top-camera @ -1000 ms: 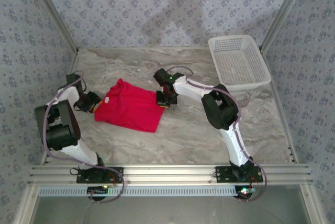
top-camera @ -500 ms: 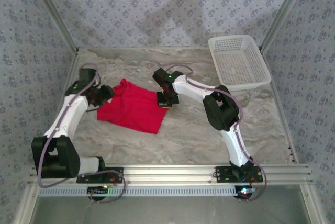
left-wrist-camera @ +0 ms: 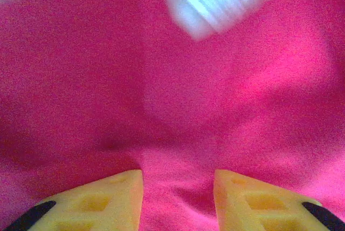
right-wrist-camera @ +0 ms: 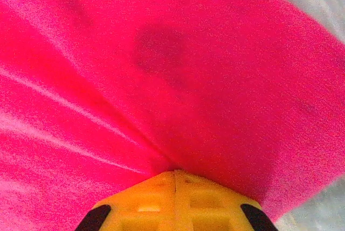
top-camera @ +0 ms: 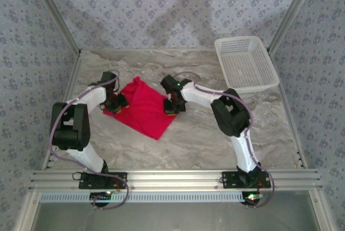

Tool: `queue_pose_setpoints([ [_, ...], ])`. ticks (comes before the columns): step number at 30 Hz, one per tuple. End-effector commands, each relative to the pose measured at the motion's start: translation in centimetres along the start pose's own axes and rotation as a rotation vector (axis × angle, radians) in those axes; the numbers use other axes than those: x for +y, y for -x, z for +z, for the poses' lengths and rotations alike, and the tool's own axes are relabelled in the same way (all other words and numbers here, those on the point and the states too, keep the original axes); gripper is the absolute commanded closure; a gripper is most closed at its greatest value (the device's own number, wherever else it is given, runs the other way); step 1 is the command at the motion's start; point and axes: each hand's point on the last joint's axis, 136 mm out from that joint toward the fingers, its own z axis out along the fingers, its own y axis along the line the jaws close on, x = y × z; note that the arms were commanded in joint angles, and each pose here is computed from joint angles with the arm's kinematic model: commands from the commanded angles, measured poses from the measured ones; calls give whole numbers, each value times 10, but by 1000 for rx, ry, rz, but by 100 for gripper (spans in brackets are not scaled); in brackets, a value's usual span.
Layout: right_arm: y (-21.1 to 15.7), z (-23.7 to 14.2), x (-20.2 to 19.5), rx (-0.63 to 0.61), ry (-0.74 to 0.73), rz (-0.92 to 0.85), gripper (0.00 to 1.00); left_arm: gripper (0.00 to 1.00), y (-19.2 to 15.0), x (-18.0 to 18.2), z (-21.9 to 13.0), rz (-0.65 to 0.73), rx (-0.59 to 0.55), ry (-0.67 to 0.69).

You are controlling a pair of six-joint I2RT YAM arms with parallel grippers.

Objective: Fold the inside-out t-shirt

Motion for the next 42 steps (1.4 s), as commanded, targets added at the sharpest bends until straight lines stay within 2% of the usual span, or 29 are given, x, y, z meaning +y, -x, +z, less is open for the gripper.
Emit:
queue_pose_setpoints([
  [1,-80,5,-42,128,-179,39,100,61,25,16,-11,30,-43,100],
  [4,-108,-16,-13,83,-110,4,100,61,29,-2,-11,37,-31,48],
  [6,-107,-36,10,27,-60,-35,99,61,25,-15,-13,53,-19,13],
  [7,-101,-45,15,2,-47,-48,94,61,23,-20,-14,61,-14,-4],
  [11,-59,-81,27,-114,-5,-101,60,61,9,-35,-23,81,32,-104],
  [12,-43,-87,25,-144,2,-106,56,61,5,-37,-27,88,44,-132],
  [18,49,-92,3,-279,-20,-110,51,54,-4,-61,-31,99,87,-289],
  [24,103,-64,-1,-274,-44,-118,49,54,-2,-64,-8,128,119,-231],
  [28,123,-45,-1,-256,-61,-115,49,60,1,-59,8,133,138,-187],
  [29,128,-44,0,-263,-63,-116,53,63,2,-58,11,133,138,-179],
  [30,133,-43,1,-270,-66,-115,63,70,4,-58,12,135,137,-172],
  [32,140,-50,3,-280,-64,-106,90,84,8,-59,12,140,130,-156],
  [33,142,-56,4,-287,-62,-96,98,90,10,-60,8,146,120,-149],
  [35,143,-70,8,-297,-47,-78,100,97,19,-60,1,162,78,-126],
  [39,141,-91,16,-278,52,-12,100,98,28,-57,-17,182,39,-69],
  [42,148,-84,12,-253,103,52,96,98,33,-60,-19,187,27,-70],
])
